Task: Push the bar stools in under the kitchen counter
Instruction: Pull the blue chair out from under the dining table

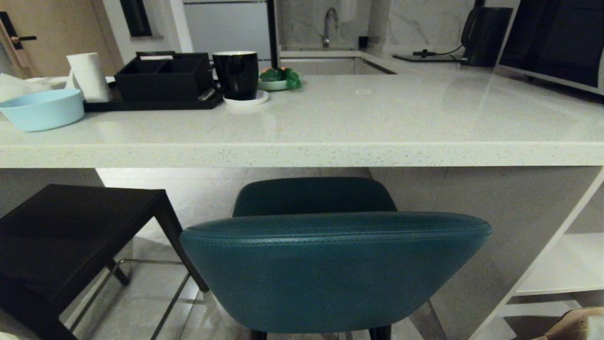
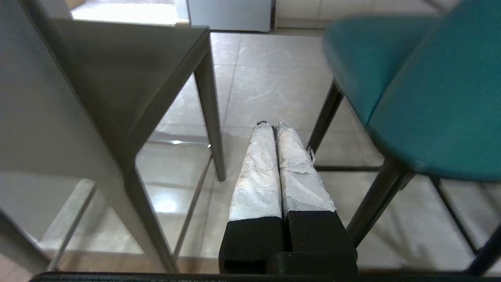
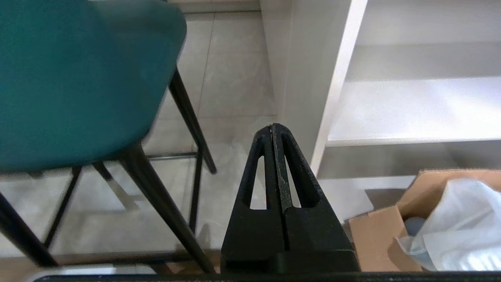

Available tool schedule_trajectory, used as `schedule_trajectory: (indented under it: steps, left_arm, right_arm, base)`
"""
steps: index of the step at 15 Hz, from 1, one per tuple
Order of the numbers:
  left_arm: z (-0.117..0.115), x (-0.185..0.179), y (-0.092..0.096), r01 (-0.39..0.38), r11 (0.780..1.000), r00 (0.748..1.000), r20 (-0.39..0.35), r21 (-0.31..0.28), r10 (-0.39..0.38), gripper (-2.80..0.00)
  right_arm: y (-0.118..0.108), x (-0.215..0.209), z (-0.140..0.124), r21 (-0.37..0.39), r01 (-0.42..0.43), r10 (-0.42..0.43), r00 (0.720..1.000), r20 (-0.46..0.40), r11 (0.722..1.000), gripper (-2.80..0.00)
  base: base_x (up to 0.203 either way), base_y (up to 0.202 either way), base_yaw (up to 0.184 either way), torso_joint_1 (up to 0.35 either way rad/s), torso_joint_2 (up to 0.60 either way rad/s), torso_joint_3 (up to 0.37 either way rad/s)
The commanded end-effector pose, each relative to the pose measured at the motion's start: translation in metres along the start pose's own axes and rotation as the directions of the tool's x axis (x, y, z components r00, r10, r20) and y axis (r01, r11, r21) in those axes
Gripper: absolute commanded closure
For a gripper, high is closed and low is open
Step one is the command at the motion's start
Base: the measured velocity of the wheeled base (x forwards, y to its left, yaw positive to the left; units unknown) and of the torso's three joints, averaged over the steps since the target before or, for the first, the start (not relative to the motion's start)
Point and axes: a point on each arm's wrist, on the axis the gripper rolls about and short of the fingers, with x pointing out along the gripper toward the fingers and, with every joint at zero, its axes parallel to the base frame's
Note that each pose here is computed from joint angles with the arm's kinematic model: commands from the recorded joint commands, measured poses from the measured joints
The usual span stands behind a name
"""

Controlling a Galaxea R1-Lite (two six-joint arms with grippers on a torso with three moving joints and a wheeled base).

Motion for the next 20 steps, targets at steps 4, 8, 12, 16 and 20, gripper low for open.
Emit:
schedule_trajectory:
  steps: [4, 8, 12, 16, 20]
  left_arm:
    - [0.038, 0.105, -0.001, 0.007, 0.999, 0.975, -0.221, -0.032, -0.014, 0.0]
    - [0.023, 0.193, -0.009, 0.044, 0.998, 0.975, -0.215, -0.041, -0.052, 0.0]
    - [0.0, 0.238, -0.022, 0.097, 0.994, 0.985, -0.138, -0.047, -0.103, 0.0]
    - [-0.026, 0.25, -0.041, 0.172, 0.984, 0.969, -0.169, -0.044, -0.177, 0.0]
    - [-0.023, 0.272, -0.051, 0.189, 0.981, 0.974, -0.122, -0.045, -0.193, 0.0]
  right_arm:
    - [-0.001, 0.096, 0.043, 0.035, 0.048, -0.037, 0.961, -0.274, 0.998, 0.0]
    - [-0.003, 0.179, 0.031, 0.079, 0.08, -0.05, 0.943, -0.329, 0.994, 0.0]
    - [-0.001, 0.228, 0.013, 0.133, 0.079, -0.04, 0.96, -0.276, 0.988, 0.0]
    - [0.021, 0.245, 0.002, 0.147, -0.012, 0.051, 0.963, -0.263, 0.989, 0.0]
    - [0.042, 0.273, -0.013, 0.138, -0.09, 0.114, 0.978, -0.176, 0.986, 0.0]
  base:
    - [0.0, 0.0, 0.0, 0.0, 0.0, 0.0]
    - [0.0, 0.0, 0.0, 0.0, 0.0, 0.0]
    - [0.0, 0.0, 0.0, 0.0, 0.0, 0.0]
    - [0.0, 0.0, 0.0, 0.0, 0.0, 0.0]
    - [0.0, 0.0, 0.0, 0.0, 0.0, 0.0]
